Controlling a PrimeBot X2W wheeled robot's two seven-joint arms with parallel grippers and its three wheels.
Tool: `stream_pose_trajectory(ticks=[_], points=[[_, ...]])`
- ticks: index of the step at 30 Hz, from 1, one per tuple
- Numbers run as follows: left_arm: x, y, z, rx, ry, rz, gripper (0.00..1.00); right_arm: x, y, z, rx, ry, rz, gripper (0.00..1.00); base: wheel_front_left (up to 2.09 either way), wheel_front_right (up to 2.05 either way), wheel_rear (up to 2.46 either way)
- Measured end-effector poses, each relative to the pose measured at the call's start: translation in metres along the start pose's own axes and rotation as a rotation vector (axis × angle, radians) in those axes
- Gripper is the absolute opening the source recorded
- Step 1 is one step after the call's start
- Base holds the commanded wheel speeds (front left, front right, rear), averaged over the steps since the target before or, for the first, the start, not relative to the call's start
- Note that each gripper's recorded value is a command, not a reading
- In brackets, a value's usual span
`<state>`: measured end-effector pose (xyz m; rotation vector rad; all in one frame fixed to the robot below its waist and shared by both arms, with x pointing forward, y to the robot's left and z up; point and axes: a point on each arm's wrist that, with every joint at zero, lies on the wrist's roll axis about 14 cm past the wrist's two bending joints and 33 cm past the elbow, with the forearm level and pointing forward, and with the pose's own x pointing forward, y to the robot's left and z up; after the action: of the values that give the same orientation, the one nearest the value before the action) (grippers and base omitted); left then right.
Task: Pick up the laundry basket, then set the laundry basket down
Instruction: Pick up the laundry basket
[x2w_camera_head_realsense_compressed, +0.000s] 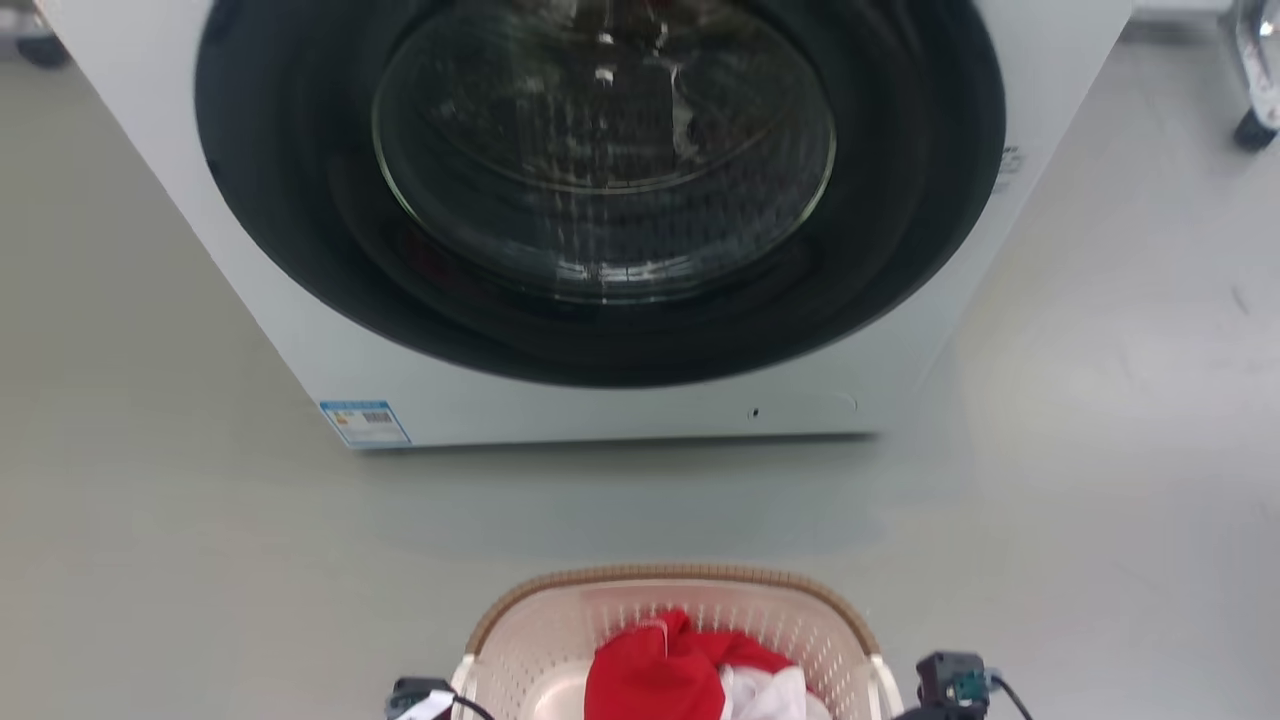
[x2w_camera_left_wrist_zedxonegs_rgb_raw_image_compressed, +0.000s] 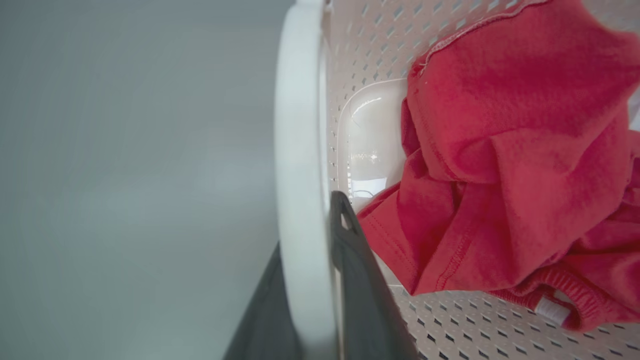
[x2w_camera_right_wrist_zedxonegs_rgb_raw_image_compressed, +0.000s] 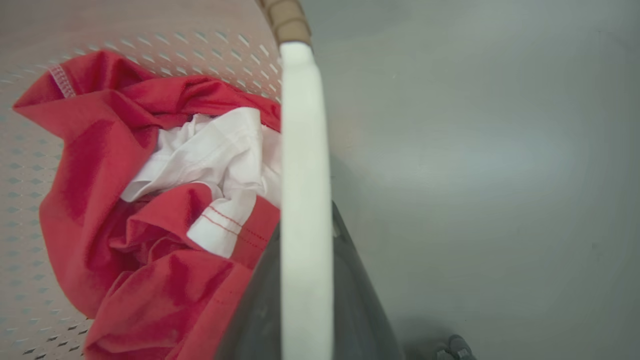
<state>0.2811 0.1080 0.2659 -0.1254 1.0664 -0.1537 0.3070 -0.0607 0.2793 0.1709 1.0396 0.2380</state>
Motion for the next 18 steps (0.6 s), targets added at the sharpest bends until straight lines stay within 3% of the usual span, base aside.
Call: stream_pose_trajectory(ticks=[7,18], points=[[-0.016,0.002,-0.012,0.001,-0.009,0.001,0.00,-0.018,0.010,-0.017,0.005,0.002,0.019,0.00,0.00,0.00,0.00],[-0.027,0.003,-0.008,0.019,-0.041,-0.001,0.00,-0.030,0.018,-0.014,0.001,-0.038,0.033,0.00,0.00,0.00,0.00]])
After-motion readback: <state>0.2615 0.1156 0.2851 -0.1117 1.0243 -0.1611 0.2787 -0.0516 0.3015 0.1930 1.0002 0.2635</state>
